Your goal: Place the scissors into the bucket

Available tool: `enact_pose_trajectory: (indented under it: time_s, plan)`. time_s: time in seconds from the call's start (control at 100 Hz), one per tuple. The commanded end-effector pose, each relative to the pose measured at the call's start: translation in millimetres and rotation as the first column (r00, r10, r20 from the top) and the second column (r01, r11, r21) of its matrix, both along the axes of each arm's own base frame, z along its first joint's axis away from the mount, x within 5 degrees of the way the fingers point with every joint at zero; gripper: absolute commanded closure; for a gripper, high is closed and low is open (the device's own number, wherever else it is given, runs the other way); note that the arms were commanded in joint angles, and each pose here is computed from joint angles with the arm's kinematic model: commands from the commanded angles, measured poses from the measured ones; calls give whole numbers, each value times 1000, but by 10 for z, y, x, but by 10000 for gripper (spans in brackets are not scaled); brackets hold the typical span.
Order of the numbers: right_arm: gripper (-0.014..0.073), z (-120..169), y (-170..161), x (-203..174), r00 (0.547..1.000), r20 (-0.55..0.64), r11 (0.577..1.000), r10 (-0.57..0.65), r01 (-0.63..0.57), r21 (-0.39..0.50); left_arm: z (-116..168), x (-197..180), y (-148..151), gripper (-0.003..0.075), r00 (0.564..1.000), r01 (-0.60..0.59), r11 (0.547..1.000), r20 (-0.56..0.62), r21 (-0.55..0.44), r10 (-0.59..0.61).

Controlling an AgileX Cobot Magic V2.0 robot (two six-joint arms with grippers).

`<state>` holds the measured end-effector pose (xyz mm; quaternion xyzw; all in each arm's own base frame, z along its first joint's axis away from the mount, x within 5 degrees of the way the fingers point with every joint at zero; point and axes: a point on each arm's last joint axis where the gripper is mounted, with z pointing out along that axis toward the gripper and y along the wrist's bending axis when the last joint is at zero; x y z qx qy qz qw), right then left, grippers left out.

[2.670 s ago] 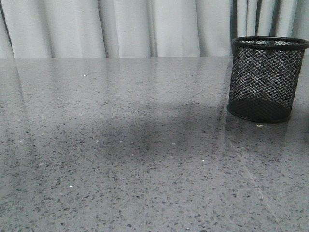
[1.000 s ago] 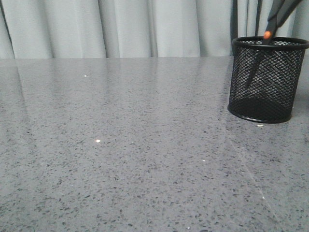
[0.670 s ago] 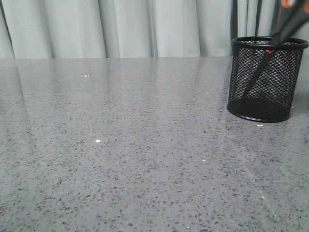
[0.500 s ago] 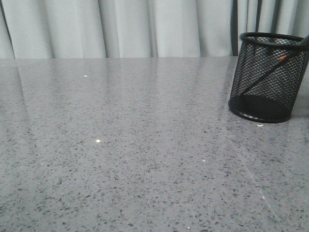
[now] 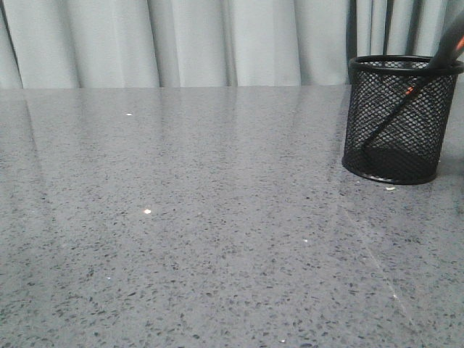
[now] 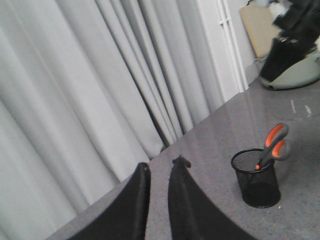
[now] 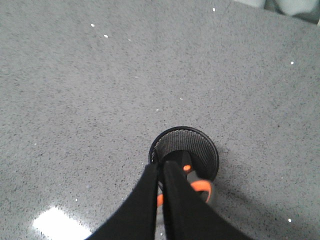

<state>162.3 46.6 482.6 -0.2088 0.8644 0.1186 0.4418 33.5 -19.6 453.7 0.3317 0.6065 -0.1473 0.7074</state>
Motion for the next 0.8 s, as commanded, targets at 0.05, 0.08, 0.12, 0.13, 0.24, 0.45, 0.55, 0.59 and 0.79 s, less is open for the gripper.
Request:
enact_pose_trajectory:
  time_s: [0.05, 0.08, 0.12, 0.13, 0.24, 0.45, 0.55, 0.59, 0.79]
  plan:
    - [640, -84, -75, -523, 965, 260, 999, -33, 22, 46, -170, 80, -48, 696, 998, -23, 996, 60, -85, 28]
    - [640, -218, -91, -593, 960, 276, 998, -42, 31, 47, -245, 83, -54, 696, 997, -21, 996, 68, -83, 27]
    - [640, -324, -120, -733, 942, 331, 997, -62, 44, 60, -365, 100, -87, 697, 997, -12, 997, 73, -73, 17]
    - [640, -400, -122, -733, 945, 321, 997, -65, 48, 60, -384, 94, -84, 697, 997, -10, 997, 75, -74, 15]
    - [640, -850, -188, -1011, 907, 404, 991, -120, 85, 103, -720, 135, -168, 698, 996, 15, 999, 83, -35, -12]
    - [640, -1466, -271, -1361, 824, 535, 980, -184, 113, 163, -1194, 211, -319, 698, 998, 65, 998, 25, -7, -65]
    - [640, -1599, -281, -1450, 810, 556, 980, -185, 109, 168, -1292, 222, -342, 699, 997, 73, 997, -10, -8, -73]
    - [640, -1609, -286, -1488, 801, 569, 979, -187, 106, 172, -1299, 222, -344, 699, 997, 75, 997, -19, -15, -76]
    - [640, -1579, -305, -1587, 754, 625, 976, -201, 100, 194, -1290, 217, -345, 698, 997, 81, 996, -15, -27, -81]
